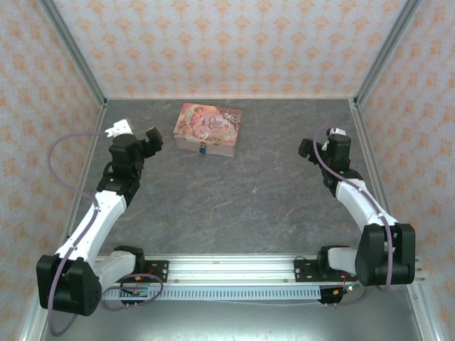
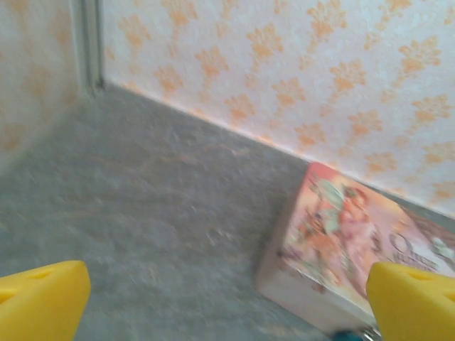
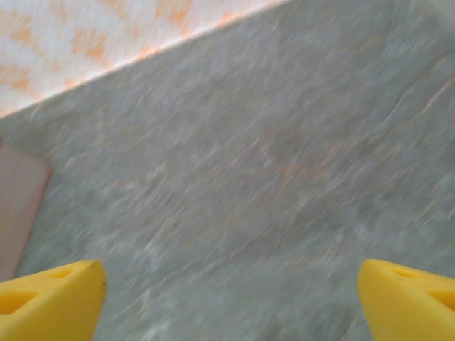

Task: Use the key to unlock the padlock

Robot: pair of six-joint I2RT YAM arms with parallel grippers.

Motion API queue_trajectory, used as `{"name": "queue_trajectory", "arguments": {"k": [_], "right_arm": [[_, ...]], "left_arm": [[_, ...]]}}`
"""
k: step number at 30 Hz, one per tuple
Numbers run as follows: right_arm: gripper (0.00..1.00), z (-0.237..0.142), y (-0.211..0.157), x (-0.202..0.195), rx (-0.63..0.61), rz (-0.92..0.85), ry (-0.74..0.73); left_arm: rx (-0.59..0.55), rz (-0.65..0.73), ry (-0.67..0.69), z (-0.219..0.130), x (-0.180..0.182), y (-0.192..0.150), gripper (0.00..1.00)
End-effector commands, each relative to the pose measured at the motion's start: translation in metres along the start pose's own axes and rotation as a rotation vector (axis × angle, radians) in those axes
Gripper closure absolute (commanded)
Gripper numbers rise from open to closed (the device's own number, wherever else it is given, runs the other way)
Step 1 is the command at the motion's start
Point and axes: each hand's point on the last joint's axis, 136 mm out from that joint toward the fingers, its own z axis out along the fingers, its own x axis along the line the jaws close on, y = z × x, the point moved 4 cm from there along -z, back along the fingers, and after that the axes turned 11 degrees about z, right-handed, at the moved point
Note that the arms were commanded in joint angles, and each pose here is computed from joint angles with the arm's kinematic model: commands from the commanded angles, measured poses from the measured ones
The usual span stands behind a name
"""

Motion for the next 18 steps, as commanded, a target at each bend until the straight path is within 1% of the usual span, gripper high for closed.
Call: {"name": "queue_trajectory", "arguments": {"k": [1, 4, 7, 9, 13, 18], "right_arm": [[0.17, -0.017, -0.06, 0.013, 0.32, 0.071, -0.005], [0.24, -0.025, -0.09, 0.036, 0.427, 0.064, 0.037], [0.29, -0.029, -0.123, 0.058, 0.521, -0.005, 0.063], [0.33, -0.027, -0.142, 0.067, 0.581, -0.053, 0.059], [0.38, -0.016, -0.169, 0.079, 0.675, -0.141, 0.03], [0.44, 0.001, -0.182, 0.092, 0.725, -0.249, -0.028]], "left_arm": [[0.248, -0.148, -0.088, -0.01, -0.012, -0.051, 0.0], [0.306, -0.209, -0.214, -0.017, -0.037, -0.07, 0.0], [0.365, -0.26, -0.325, -0.023, -0.065, -0.093, 0.0], [0.392, -0.296, -0.371, -0.025, -0.077, -0.105, 0.0], [0.413, -0.319, -0.414, -0.026, -0.092, -0.119, 0.0], [0.443, -0.29, -0.443, -0.025, -0.105, -0.125, 0.0]]}}
